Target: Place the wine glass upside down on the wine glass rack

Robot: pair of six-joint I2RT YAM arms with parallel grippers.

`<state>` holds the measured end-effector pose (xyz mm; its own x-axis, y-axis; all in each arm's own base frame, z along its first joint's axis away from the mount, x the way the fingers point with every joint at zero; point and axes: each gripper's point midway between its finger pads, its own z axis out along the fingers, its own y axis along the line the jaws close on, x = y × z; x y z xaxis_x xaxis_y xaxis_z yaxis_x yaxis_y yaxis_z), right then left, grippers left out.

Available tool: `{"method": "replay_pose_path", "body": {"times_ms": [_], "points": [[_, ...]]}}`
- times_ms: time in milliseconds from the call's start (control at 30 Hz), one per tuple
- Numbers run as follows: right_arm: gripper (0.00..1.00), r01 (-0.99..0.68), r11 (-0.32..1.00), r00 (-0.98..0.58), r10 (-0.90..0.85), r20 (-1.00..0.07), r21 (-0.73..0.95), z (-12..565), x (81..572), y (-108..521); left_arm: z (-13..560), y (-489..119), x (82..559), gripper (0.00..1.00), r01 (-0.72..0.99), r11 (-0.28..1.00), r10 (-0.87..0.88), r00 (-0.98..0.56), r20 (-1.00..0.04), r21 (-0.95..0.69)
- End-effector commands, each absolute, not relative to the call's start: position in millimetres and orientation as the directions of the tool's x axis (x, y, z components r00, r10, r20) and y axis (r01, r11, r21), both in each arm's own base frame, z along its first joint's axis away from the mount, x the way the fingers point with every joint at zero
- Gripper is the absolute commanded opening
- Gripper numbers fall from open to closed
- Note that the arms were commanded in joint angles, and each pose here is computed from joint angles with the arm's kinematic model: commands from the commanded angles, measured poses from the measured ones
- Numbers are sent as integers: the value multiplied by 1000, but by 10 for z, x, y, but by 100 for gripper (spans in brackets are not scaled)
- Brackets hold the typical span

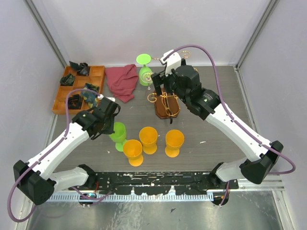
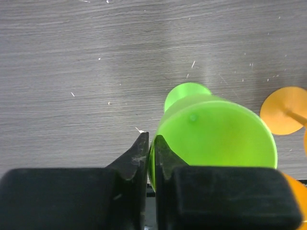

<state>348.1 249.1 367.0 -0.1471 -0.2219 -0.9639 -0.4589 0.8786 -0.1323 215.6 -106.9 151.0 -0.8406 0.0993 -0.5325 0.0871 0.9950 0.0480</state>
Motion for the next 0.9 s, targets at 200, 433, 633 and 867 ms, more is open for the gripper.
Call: {"method": "replay_pose_path", "body": {"times_ms": [200, 433, 633, 867], "points": [[100, -444, 886, -80, -190, -979, -135, 3901, 3474, 2440, 1959, -885, 2280, 4, 8, 996, 66, -760, -646, 92], [100, -475, 879, -98, -104, -990, -45, 4056, 3442, 2557, 3049, -630, 2496, 4, -38, 988, 105, -546, -831, 150], [100, -550, 826, -175, 29, -984, 122, 4265, 3355, 2823, 4276, -384, 2568, 2, -83, 980, 160, -209, -965, 181], [100, -653, 682, -253, 214, -944, 330, 4610, 3195, 3187, 5157, -782, 2720, 6, 71, 969, 208, 267, -941, 235]]}}
